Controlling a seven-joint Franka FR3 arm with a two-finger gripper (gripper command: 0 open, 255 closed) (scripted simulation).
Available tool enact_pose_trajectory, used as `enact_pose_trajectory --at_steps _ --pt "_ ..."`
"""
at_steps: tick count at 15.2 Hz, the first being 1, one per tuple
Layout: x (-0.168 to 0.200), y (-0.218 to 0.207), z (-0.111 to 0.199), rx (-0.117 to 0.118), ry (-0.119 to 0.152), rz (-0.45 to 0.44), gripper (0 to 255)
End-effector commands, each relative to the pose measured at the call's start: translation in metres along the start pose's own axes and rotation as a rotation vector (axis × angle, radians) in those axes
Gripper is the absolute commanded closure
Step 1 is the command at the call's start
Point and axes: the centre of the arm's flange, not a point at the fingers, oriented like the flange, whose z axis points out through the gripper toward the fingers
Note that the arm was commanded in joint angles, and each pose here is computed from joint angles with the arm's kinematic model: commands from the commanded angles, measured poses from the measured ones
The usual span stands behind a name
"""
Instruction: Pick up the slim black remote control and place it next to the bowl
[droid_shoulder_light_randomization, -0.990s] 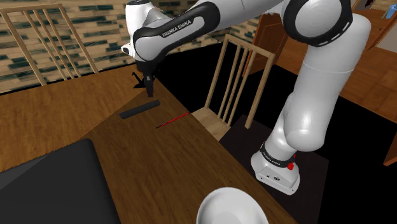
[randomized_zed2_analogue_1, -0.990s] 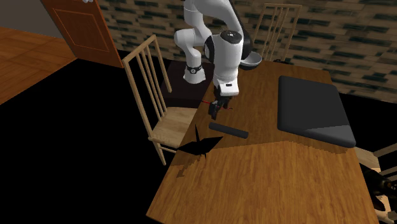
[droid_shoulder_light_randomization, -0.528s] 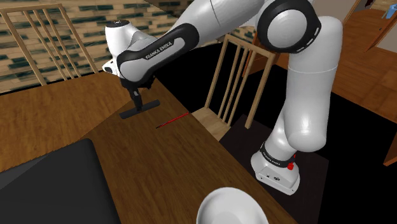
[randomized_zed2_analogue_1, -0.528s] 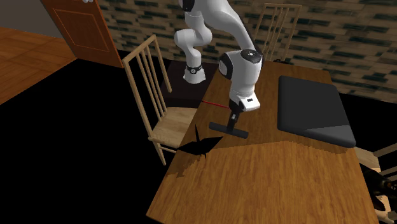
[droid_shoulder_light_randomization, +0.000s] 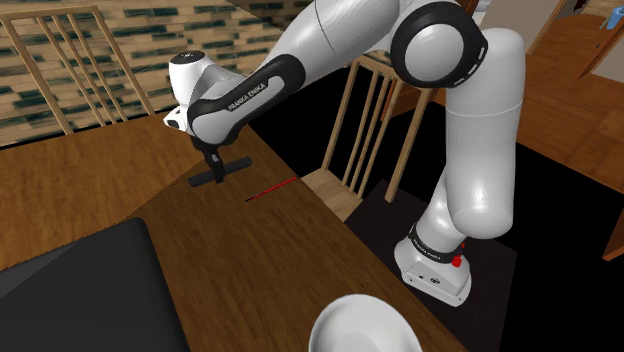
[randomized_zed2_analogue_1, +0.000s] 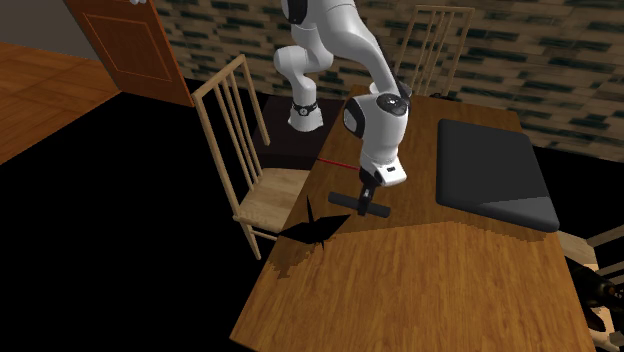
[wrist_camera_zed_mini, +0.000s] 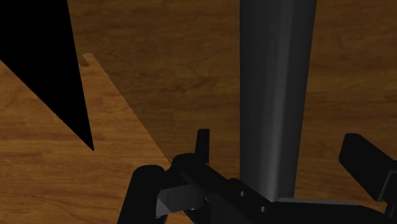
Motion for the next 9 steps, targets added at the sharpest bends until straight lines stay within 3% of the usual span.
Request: enact_pose_trajectory --at_steps 1,7,8,9 --pt "0.0003 -0.0002 0.0018 0.000 0.000 0.000 0" --pt "0.0003 -0.0002 0.0018 0.000 0.000 0.000 0" --pt "0.0003 -0.0002 0.0018 0.000 0.000 0.000 255" --pt "0.0003 -0.0002 0.0018 0.000 0.000 0.000 255"
